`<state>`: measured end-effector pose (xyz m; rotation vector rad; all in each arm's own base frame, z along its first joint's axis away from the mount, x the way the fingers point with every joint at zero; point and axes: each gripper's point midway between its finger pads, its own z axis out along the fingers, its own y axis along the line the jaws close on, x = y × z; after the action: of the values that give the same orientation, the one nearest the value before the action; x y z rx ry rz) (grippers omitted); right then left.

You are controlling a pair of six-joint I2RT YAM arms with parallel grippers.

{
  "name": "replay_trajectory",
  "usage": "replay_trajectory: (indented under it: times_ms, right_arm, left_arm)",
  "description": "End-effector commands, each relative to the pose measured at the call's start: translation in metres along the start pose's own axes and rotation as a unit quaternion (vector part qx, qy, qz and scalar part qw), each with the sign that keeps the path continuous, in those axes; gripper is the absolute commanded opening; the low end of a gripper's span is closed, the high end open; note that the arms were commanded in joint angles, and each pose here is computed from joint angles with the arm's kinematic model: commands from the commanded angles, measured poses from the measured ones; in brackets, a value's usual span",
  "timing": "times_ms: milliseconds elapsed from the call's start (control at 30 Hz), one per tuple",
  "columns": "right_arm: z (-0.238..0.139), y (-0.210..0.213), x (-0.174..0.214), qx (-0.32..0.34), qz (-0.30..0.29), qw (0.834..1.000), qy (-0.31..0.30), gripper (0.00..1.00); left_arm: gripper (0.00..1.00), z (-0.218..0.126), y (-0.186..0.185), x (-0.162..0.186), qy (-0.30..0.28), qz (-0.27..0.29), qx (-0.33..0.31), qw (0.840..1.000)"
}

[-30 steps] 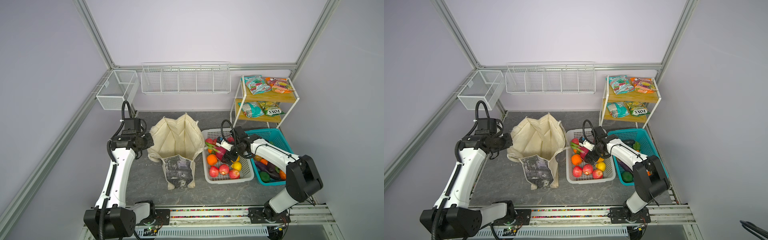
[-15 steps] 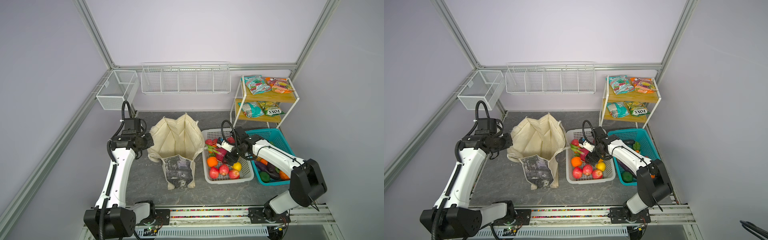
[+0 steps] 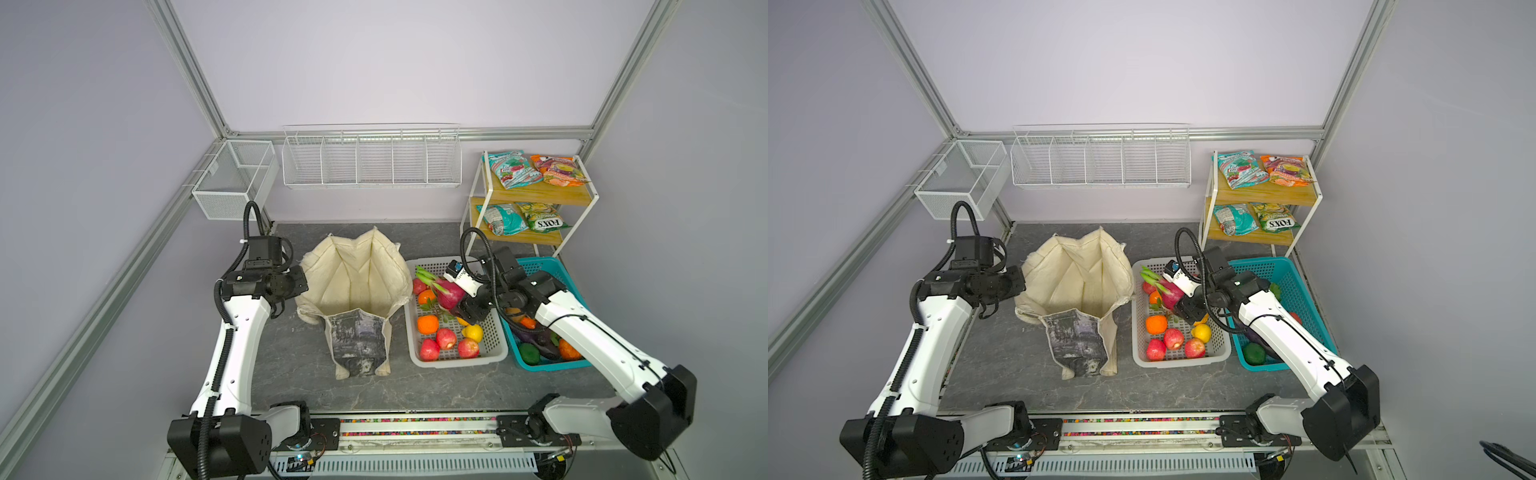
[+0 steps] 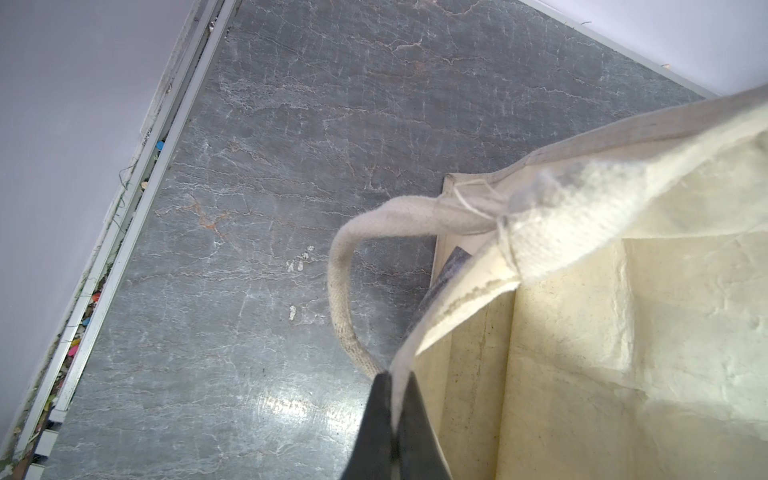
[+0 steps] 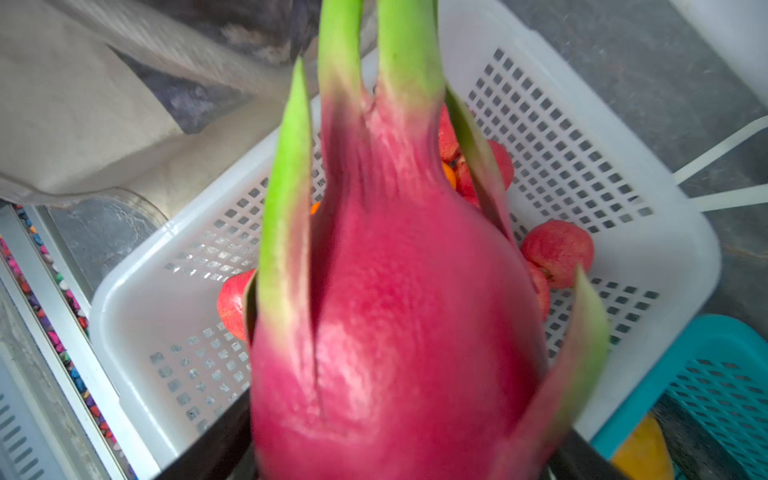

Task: Place the food into the grocery bag and tie it
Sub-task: 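Lift the dragon fruit with the right gripper and carry it over the bag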

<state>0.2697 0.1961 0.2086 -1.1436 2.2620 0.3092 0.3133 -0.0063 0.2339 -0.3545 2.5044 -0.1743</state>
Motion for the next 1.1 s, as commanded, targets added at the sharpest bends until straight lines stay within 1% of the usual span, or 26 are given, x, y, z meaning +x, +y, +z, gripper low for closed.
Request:
replay_trajectory:
  times_ms: [0, 233, 433, 567, 700, 867, 1067]
  right_arm:
    - [-0.033, -0.002, -0.020, 0.021, 0.010, 0.999, -0.039, 0.74]
    - [-0.075, 0.014, -0.063, 0.023, -0.015, 0.994, -0.108, 0.74]
    - [-0.082, 0.043, -0.108, 0.011, -0.070, 0.988, -0.136, 0.76]
    - [-0.075, 0.068, -0.139, -0.011, -0.106, 0.982, -0.153, 0.76]
    - [-0.059, 0.088, -0.162, -0.024, -0.139, 0.978, -0.153, 0.78]
    - [-0.033, 0.109, -0.183, -0.055, -0.161, 0.975, -0.144, 0.78]
    - [-0.008, 0.120, -0.202, -0.079, -0.172, 0.972, -0.137, 0.77]
  left_arm:
    - [0.00, 0.000, 0.000, 0.001, 0.001, 0.002, 0.004, 1.000]
    - [0.00, -0.001, -0.004, -0.001, 0.000, 0.004, 0.013, 1.000]
    - [0.00, -0.003, -0.006, -0.001, -0.004, 0.004, 0.019, 1.000]
    - [0.00, -0.003, -0.007, 0.000, -0.002, 0.003, 0.024, 1.000]
    - [0.00, -0.004, -0.008, 0.000, -0.003, 0.003, 0.026, 1.000]
    - [0.00, -0.003, -0.008, 0.001, -0.002, 0.002, 0.028, 1.000]
    - [0.00, -0.002, -0.009, 0.002, -0.001, 0.002, 0.031, 1.000]
